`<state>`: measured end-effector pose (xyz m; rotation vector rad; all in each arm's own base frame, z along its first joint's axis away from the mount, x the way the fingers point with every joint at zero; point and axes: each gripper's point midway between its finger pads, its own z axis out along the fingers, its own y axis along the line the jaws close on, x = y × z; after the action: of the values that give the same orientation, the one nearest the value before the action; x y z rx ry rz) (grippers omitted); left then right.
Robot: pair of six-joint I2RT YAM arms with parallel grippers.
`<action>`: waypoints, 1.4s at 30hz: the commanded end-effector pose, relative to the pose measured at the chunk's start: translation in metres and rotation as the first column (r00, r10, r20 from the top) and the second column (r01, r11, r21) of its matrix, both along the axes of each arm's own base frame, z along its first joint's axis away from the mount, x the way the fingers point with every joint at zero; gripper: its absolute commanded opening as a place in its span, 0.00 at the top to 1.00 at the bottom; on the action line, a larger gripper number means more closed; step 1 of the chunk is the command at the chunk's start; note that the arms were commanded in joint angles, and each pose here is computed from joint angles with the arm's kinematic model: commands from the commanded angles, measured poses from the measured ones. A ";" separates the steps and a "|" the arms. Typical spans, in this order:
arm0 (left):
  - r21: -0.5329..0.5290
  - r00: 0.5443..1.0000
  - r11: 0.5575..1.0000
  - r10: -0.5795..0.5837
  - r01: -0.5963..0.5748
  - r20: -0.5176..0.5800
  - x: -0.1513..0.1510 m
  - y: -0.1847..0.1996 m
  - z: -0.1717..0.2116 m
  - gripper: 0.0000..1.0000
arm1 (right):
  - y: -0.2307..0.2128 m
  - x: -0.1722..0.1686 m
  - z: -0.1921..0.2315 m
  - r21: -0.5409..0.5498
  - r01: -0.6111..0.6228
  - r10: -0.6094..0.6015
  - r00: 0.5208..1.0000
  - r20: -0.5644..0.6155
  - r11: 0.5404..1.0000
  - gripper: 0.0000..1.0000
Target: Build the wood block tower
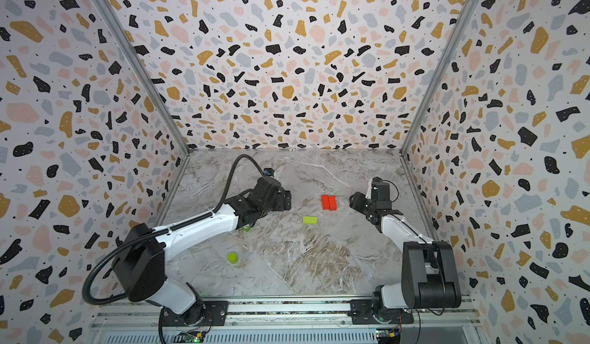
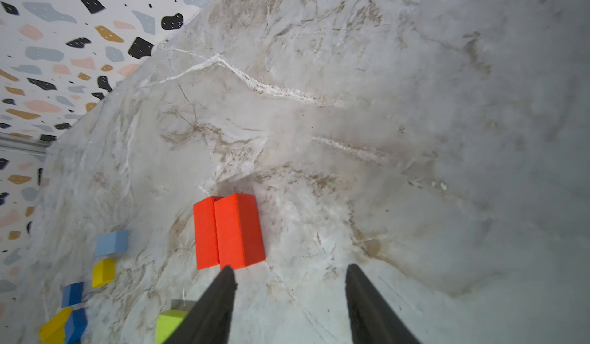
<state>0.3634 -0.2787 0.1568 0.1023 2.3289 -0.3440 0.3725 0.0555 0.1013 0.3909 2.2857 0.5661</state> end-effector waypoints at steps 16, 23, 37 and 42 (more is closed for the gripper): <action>0.055 0.979 0.992 -0.104 0.116 -0.175 0.032 -0.128 -0.070 0.22 | -0.012 -0.038 0.045 0.219 0.058 -0.112 0.964 0.241 0.974 0.13; 0.066 0.979 0.993 -0.084 0.097 -0.186 0.041 -0.138 -0.082 0.23 | -0.015 -0.049 0.054 0.274 0.084 -0.166 0.942 0.291 0.958 0.12; 0.051 0.976 0.995 -0.079 0.091 -0.202 0.051 -0.157 -0.098 0.26 | -0.012 -0.053 0.062 0.296 0.067 -0.164 0.933 0.319 0.953 0.12; 0.049 0.977 0.995 -0.075 0.086 -0.202 0.054 -0.160 -0.100 0.29 | -0.010 -0.054 0.063 0.297 0.055 -0.154 0.935 0.320 0.953 0.12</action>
<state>0.4147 -0.4306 0.0513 0.2047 2.5521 -0.3167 0.3172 0.0442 0.1562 0.5273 1.8672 0.8248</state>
